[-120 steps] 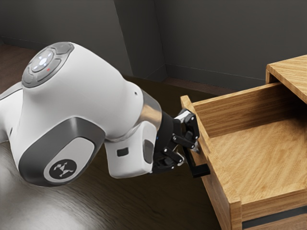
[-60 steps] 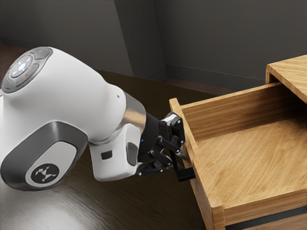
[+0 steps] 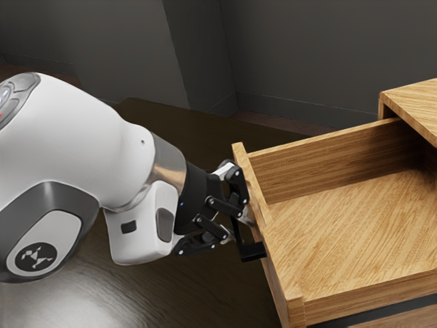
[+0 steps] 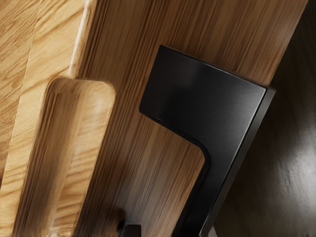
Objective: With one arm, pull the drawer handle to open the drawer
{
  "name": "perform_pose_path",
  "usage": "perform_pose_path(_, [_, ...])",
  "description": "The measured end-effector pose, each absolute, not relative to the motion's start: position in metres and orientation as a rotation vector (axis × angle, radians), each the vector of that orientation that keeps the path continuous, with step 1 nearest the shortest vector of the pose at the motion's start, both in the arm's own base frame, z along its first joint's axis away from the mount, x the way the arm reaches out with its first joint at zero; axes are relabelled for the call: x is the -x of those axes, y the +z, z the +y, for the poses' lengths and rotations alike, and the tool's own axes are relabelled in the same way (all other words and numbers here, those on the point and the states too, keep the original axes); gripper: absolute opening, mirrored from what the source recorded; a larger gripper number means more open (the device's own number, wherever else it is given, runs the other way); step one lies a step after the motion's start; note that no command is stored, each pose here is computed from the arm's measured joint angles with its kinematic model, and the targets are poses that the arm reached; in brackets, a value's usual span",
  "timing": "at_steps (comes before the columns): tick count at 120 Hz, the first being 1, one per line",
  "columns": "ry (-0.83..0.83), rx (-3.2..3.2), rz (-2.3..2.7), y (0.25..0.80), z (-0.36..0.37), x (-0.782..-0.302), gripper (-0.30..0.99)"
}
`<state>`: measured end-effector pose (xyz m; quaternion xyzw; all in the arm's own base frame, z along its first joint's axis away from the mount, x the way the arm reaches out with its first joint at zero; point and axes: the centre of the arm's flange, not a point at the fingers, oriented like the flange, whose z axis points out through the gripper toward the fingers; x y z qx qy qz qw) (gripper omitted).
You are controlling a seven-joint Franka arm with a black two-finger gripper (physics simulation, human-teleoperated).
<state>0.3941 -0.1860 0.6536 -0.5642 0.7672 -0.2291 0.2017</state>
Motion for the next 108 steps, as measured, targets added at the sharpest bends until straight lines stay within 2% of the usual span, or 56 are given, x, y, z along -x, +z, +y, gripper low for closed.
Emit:
perform_pose_path(16, [-0.643,1.574,2.138,0.656,-0.186,-0.392,-0.02])
perform_pose_path(52, [-0.642,1.58,2.141,0.659,-0.184,-0.387,0.13])
perform_pose_path(78, [-0.668,1.59,2.127,0.669,-0.174,-0.381,0.15])
perform_pose_path(84, [-0.695,1.583,2.107,0.682,-0.171,-0.377,0.18])
perform_pose_path(97, [-0.775,1.696,1.982,0.752,-0.129,-0.39,0.38])
perform_pose_path(108, [-0.73,1.864,1.864,0.799,-0.102,-0.395,0.49])
